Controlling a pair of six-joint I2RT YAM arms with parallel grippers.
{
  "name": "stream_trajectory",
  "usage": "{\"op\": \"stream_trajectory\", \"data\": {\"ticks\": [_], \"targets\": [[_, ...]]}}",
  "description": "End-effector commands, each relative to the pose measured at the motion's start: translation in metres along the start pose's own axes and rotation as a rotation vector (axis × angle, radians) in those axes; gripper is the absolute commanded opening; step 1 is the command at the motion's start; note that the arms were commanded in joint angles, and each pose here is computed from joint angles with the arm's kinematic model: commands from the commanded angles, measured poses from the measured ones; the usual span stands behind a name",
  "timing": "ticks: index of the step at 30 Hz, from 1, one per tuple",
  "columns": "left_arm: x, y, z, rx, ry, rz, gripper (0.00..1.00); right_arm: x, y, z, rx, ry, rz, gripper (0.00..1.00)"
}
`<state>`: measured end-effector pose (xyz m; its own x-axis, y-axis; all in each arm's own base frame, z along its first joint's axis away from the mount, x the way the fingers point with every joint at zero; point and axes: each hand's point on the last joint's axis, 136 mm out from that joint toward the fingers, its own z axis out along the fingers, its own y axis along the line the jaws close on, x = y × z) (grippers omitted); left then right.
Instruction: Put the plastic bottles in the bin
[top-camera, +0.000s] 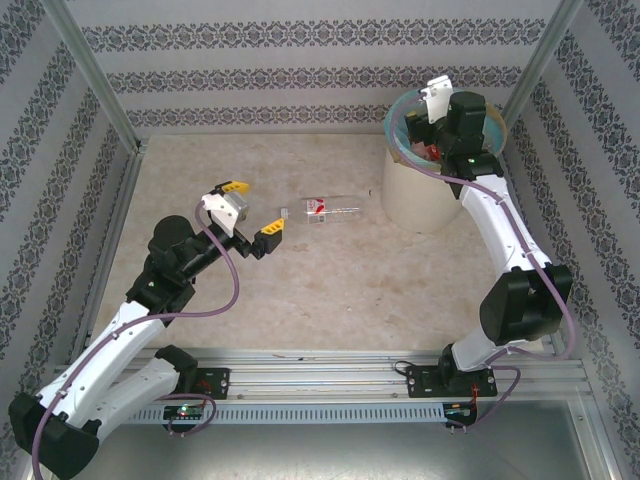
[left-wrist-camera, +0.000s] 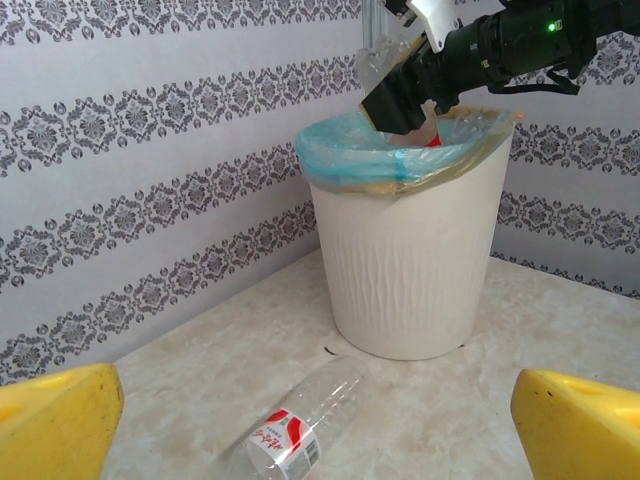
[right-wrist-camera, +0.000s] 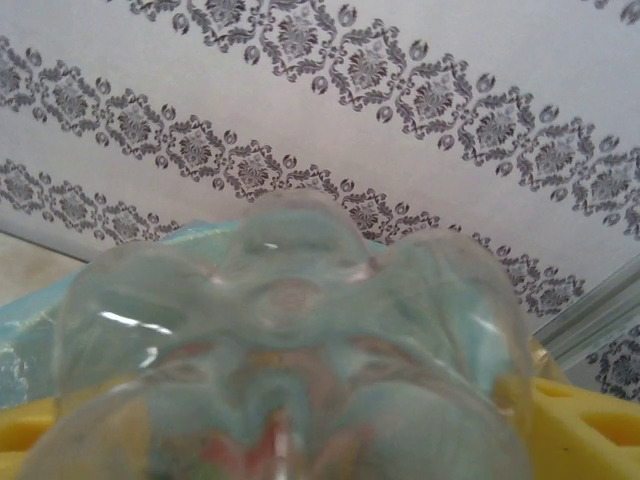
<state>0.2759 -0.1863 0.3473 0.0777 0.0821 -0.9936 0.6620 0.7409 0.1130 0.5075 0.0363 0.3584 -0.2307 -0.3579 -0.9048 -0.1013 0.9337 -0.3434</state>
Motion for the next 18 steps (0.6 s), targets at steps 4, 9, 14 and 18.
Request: {"op": "stream_trajectory", "data": {"ticks": [4, 9, 14, 18], "targets": [[-0.017, -0.003, -0.001, 0.012, -0.069, 0.020, 1.00, -0.038, -0.004, -0.033, -0.044, -0.106, 0.179, 0.98], [-0.015, -0.008, 0.002, 0.048, -0.061, 0.007, 1.00, -0.089, -0.011, -0.061, -0.010, -0.249, 0.245, 0.97], [-0.014, -0.008, 0.002, 0.049, -0.056, 0.013, 1.00, -0.101, -0.010, -0.049, 0.020, -0.256, 0.231, 0.86], [-0.013, -0.007, 0.002, 0.039, -0.052, 0.018, 1.00, -0.089, -0.009, -0.023, 0.037, -0.171, 0.205, 0.69]]}}
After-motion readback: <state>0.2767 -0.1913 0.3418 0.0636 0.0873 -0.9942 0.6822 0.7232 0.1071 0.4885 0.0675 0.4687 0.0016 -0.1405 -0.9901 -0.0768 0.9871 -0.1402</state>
